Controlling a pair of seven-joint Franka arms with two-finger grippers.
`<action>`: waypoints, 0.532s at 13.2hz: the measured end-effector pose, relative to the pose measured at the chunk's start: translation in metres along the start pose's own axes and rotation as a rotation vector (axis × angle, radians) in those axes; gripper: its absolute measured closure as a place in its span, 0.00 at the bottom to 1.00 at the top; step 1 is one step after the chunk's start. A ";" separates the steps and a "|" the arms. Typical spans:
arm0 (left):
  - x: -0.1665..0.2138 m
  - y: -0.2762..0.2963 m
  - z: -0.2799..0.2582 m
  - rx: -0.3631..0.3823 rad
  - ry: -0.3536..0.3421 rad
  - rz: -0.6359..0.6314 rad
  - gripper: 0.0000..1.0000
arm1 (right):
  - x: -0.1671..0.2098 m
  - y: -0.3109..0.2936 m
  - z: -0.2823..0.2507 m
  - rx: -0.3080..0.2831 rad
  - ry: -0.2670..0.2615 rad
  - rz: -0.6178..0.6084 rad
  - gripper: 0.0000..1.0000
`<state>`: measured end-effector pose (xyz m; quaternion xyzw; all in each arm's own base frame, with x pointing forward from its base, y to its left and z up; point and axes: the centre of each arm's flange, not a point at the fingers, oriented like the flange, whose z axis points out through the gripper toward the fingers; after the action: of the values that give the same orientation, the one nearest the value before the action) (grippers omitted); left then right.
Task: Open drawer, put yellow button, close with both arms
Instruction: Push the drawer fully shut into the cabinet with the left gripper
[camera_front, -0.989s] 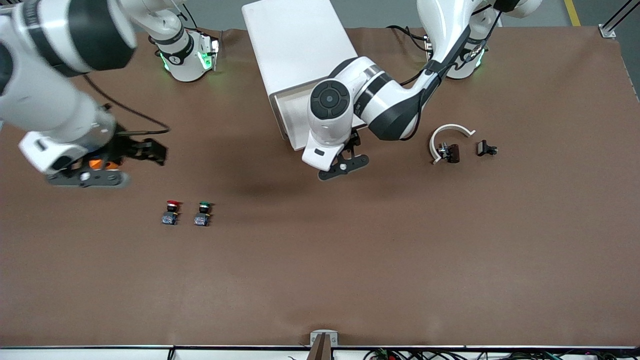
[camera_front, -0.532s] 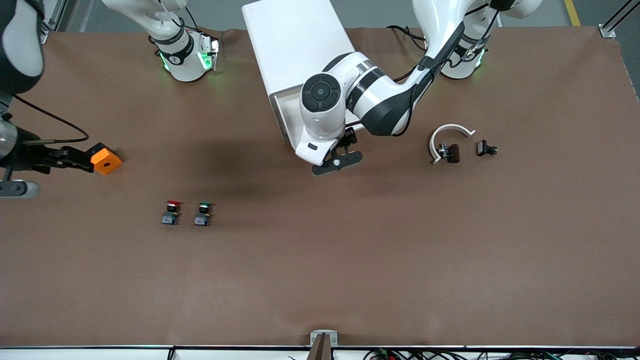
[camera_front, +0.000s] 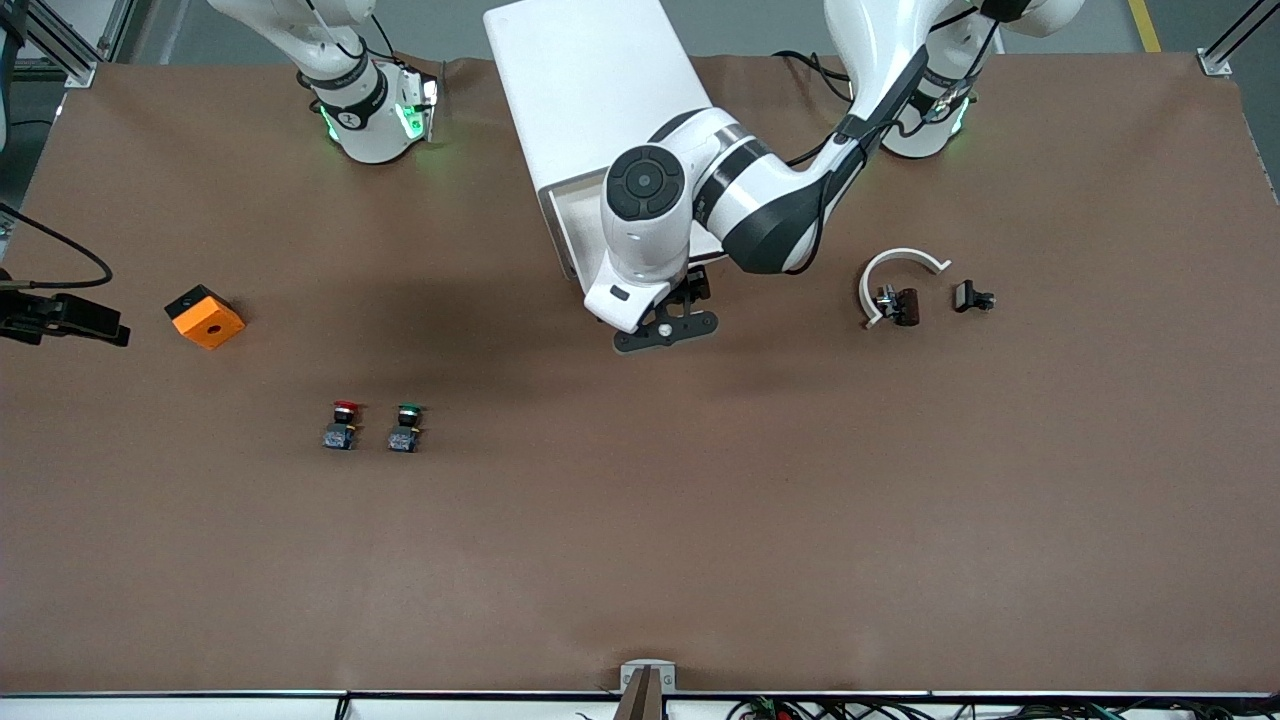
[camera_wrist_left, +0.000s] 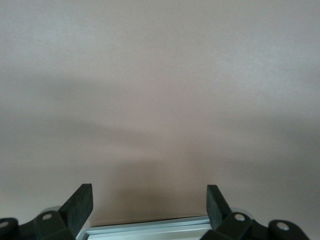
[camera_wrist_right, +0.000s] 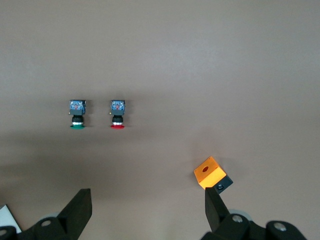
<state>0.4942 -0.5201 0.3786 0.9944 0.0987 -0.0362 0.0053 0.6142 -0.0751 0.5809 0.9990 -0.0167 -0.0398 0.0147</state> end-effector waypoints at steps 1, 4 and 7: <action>-0.007 0.001 0.004 -0.010 0.003 0.010 0.00 | 0.000 0.002 -0.004 0.000 0.008 0.004 0.00; -0.032 0.000 0.010 -0.003 -0.008 0.039 0.00 | -0.002 -0.007 -0.015 0.003 0.031 -0.012 0.00; -0.060 0.005 0.013 0.000 -0.037 0.017 0.00 | -0.030 -0.014 -0.061 0.048 0.089 -0.012 0.00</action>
<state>0.4352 -0.5369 0.3704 0.9944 0.0900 -0.0544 0.0072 0.5901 -0.0582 0.6433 0.9999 -0.0108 0.0049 -0.0089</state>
